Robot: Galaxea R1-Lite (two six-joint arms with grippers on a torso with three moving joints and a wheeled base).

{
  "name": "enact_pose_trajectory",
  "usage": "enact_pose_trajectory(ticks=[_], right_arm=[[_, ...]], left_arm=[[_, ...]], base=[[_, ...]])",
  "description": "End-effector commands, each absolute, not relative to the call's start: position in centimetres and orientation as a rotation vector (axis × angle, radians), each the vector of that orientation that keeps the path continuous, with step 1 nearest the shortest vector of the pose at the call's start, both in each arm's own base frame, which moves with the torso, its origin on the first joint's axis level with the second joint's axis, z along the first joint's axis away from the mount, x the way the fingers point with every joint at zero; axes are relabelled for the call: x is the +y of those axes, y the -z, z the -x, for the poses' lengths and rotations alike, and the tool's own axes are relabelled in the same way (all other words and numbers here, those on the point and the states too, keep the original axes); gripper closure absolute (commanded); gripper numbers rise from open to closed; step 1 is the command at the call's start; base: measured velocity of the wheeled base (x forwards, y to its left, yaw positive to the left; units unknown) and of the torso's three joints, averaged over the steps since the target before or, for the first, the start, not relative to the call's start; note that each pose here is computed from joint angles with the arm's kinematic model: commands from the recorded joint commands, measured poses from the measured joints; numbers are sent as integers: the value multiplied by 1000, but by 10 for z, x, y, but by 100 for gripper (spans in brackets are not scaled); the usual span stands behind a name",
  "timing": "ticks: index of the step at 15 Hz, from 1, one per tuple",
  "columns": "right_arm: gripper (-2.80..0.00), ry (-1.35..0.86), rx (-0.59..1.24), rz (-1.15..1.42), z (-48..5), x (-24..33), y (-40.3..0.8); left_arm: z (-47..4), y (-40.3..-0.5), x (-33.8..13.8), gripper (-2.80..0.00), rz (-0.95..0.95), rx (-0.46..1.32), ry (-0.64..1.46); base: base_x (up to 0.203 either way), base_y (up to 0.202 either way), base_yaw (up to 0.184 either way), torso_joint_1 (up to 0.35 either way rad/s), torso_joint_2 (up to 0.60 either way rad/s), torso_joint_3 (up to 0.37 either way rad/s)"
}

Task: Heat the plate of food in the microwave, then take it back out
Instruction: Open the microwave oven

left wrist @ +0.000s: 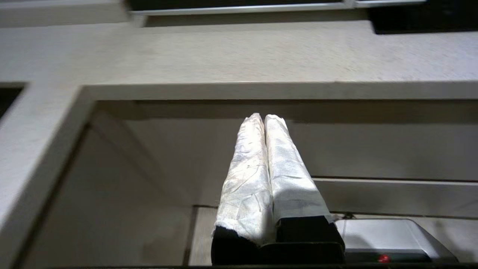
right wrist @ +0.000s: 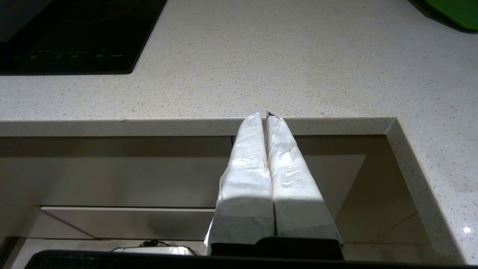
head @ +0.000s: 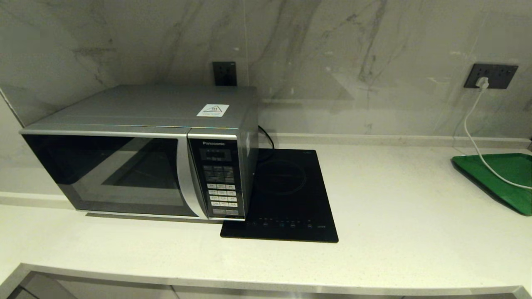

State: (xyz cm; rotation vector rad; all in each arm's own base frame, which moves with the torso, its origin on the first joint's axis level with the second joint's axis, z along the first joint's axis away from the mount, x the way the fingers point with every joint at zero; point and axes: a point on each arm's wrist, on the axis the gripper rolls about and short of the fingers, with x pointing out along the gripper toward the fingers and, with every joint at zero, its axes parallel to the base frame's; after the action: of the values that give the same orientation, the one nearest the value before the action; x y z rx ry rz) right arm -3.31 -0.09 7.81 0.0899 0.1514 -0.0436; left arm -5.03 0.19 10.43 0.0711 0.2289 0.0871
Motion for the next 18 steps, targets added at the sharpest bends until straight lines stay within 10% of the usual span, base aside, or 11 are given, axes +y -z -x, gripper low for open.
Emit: enact_pose_trajectory(ticks=[1, 9, 13, 18], right_arm=[[0, 44, 153, -90, 33, -1, -78], [0, 44, 153, -90, 33, -1, -78], [0, 43, 152, -90, 33, -1, -78], [0, 42, 153, -90, 33, -1, -78]], left_arm=[[29, -80, 0, 0, -66, 77, -9], [27, -81, 0, 0, -8, 74, 24], [22, -191, -1, 0, 166, 92, 64], [-92, -238, -8, 0, 511, 712, 170]], base=[[0, 0, 0, 0, 0, 0], [0, 0, 0, 0, 0, 0], [0, 0, 0, 0, 0, 0], [0, 0, 0, 0, 0, 0]])
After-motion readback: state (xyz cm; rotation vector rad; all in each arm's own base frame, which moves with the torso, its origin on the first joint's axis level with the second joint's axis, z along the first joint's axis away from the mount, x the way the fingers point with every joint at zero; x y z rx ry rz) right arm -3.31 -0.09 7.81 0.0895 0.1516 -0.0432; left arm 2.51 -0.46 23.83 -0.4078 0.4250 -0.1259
